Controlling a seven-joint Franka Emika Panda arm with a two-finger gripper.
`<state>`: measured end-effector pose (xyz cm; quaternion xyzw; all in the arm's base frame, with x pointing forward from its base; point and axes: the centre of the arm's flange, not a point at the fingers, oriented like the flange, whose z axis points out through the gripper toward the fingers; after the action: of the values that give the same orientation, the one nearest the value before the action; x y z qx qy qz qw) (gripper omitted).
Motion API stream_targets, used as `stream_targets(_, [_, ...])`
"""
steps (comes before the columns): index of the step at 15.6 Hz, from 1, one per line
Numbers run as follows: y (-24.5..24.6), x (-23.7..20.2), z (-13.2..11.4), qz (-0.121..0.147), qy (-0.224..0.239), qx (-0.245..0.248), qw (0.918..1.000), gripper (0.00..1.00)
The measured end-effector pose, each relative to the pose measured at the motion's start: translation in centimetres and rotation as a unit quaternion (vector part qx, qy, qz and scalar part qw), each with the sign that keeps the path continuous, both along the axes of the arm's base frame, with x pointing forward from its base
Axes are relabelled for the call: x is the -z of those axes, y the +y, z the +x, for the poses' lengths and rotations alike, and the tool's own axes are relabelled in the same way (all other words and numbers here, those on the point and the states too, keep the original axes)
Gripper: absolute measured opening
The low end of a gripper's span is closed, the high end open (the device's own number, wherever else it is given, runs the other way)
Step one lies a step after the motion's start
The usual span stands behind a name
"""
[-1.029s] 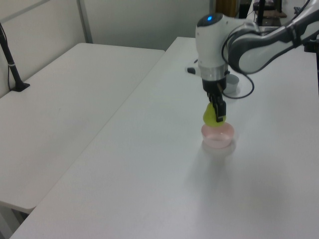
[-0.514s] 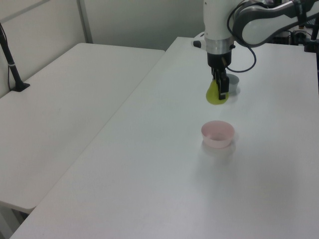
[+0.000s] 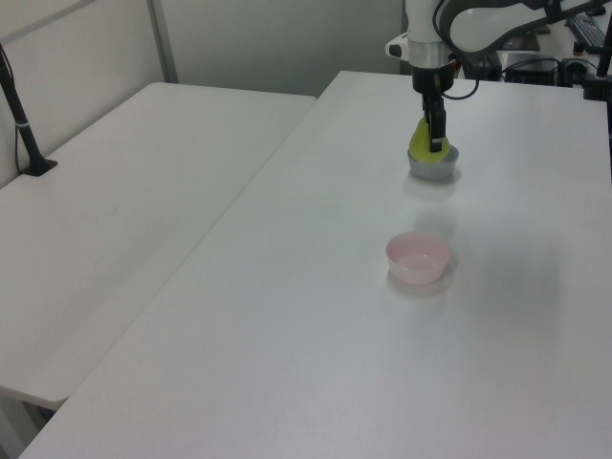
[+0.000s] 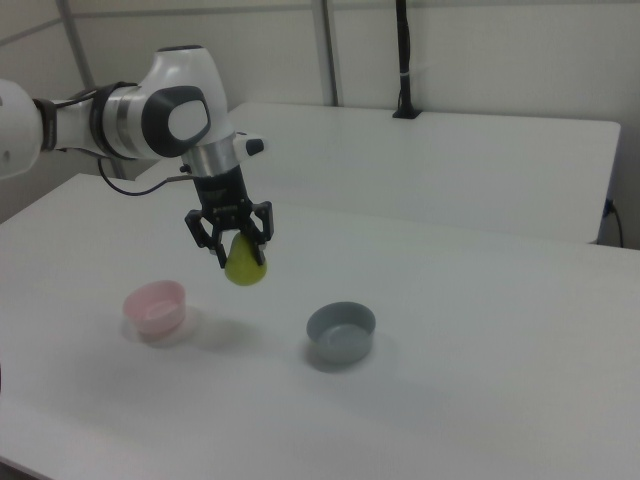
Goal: Pick up a pear from the bowl
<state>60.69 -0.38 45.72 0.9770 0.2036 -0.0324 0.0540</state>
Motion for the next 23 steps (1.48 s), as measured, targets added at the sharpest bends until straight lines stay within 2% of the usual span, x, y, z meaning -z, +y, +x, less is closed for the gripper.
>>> stream_targets(11, [2.6, 9.3, 2.9, -0.009, 0.012, -0.01, 0.9999, 0.66])
stream_targets(20, [4.5, 12.0, 3.0, -0.018, 0.027, -0.025, 0.9991, 0.66])
stream_targets(23, [4.1, 11.1, 3.4, -0.019, 0.017, -0.014, 0.9996, 0.93])
